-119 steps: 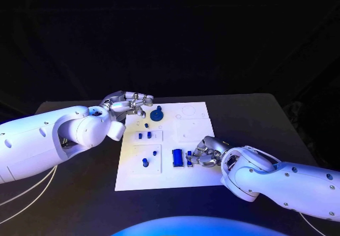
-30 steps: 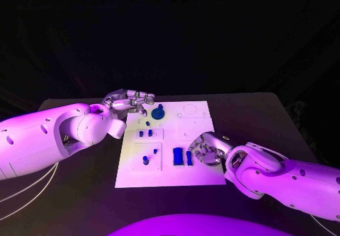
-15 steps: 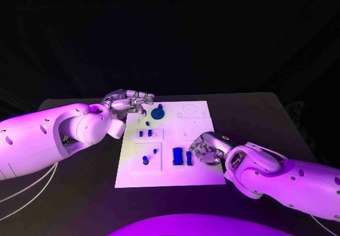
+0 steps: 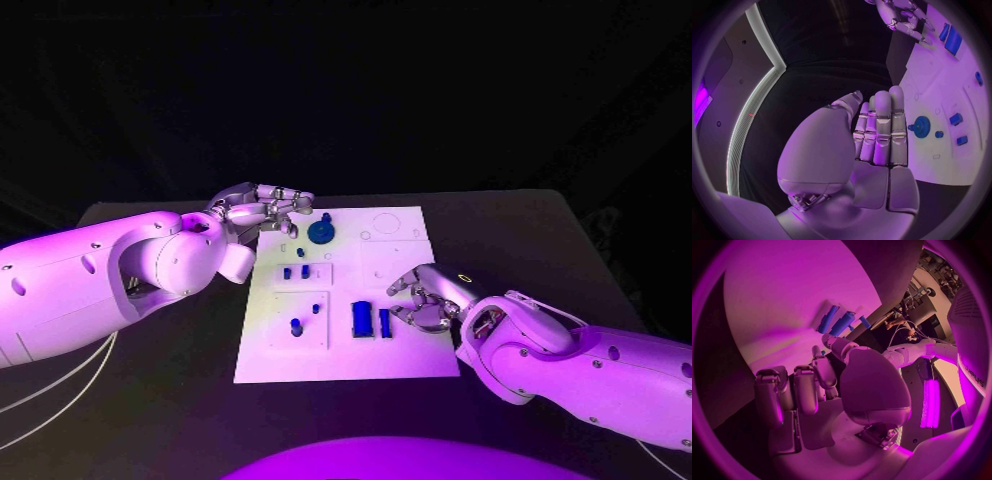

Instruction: Assemble the parts on the task board

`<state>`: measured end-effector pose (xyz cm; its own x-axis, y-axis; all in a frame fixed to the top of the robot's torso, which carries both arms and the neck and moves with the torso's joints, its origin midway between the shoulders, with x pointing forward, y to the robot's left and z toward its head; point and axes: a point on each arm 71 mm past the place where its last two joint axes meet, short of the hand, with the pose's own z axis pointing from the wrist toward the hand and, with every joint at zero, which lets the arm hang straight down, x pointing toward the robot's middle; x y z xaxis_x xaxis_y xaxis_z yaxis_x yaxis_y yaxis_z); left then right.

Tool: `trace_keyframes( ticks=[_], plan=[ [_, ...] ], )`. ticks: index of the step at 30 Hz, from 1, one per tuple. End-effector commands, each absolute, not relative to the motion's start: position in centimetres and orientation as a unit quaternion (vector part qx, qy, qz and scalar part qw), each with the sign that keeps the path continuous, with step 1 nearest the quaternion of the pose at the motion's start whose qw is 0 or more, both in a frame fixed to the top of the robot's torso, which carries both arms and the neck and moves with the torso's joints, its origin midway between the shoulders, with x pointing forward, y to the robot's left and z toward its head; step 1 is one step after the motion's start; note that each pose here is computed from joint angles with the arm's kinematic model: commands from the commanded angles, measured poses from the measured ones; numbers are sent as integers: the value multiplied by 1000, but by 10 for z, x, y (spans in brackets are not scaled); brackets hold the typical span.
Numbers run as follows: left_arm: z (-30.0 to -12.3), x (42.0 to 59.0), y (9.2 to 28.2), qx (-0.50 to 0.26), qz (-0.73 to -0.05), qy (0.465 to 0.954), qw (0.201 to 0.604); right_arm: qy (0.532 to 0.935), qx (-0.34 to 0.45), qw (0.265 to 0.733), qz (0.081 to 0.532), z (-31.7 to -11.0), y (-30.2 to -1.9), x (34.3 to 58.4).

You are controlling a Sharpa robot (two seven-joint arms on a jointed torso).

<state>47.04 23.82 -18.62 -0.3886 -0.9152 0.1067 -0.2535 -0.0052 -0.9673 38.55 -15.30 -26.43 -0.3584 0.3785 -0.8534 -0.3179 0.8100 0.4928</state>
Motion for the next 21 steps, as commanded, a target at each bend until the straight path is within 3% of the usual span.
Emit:
trace_keyframes(
  ticks=[1, 21],
  plan=[
    [-185, 470, 236, -456, -545, 635, 302, 752, 29, 581, 310, -263, -155, 388],
    [-185, 470, 236, -456, -545, 636, 300, 762, 33, 582, 282, -275, -151, 391]
  ],
)
